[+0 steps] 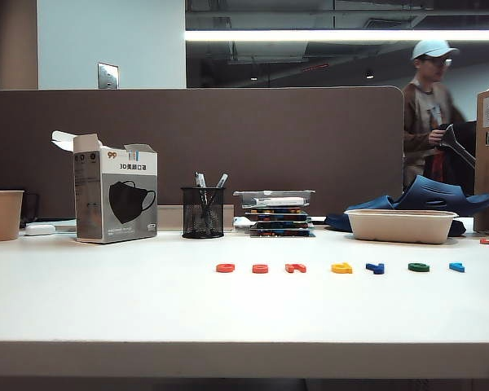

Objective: Select the appropriate letters from the row of letter magnets placed on the table to arrange into the word "yes".

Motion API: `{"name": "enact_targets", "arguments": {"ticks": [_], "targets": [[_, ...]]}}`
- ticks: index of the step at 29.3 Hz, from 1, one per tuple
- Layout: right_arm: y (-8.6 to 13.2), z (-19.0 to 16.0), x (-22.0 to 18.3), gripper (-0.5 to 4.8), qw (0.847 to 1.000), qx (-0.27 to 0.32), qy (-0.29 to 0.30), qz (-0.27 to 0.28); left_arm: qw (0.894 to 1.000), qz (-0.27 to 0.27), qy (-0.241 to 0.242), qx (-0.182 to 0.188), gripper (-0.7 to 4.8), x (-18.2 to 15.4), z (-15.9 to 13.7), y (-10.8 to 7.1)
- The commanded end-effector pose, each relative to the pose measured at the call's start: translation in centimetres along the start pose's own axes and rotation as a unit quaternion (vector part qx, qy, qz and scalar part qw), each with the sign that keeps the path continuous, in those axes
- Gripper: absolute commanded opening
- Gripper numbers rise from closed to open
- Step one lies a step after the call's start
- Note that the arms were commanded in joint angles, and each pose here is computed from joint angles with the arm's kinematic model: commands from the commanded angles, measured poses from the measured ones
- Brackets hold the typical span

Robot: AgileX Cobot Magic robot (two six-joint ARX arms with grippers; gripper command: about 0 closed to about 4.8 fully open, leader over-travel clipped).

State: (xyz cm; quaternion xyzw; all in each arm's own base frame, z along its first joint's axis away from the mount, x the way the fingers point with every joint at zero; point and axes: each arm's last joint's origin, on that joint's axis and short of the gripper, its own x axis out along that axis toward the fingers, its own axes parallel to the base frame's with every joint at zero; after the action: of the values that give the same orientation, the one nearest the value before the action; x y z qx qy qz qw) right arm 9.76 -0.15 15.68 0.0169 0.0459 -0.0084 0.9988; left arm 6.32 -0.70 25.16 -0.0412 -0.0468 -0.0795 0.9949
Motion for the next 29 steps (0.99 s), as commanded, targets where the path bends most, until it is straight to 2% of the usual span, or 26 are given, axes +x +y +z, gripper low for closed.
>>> {"name": "enact_targets", "arguments": {"ticks": [1,4,11,17,21,26,29], "targets": [[0.0,-0.1,0.1,0.0,1.0,0.0,-0.004,0.0,1.0,-0.017,0.018,-0.01,-0.05,-0.9,1.9,-0.3],[0.0,-0.1,0.1,0.0,1.0,0.0,-0.004,0.0,0.999,-0.022,0.029,-0.027,-0.05,-1.5,3.9,-0.6],[0.0,-0.1,0.1,0.0,1.0,0.0,-0.004,0.0,0.996,-0.046,0.067,-0.039,-0.05,-1.5,8.9,-1.2],[0.0,-0.1,0.1,0.0,1.0,0.0,-0.004,0.0,0.986,-0.104,0.123,-0.054,-0.05,0.2,13.1,-1.8],[0.0,-0.1,0.1,0.0,1.0,0.0,-0.004,0.0,0.967,-0.156,0.18,-0.091,-0.05,2.0,15.9,-2.2],[0.0,-0.1,0.1,0.0,1.0,0.0,-0.004,0.0,0.933,-0.211,0.26,-0.134,-0.05,4.2,18.3,-2.6],[0.0,-0.1,0.1,0.0,1.0,0.0,-0.004,0.0,0.918,-0.223,0.291,-0.149,-0.05,5.0,19.4,-2.8]]}}
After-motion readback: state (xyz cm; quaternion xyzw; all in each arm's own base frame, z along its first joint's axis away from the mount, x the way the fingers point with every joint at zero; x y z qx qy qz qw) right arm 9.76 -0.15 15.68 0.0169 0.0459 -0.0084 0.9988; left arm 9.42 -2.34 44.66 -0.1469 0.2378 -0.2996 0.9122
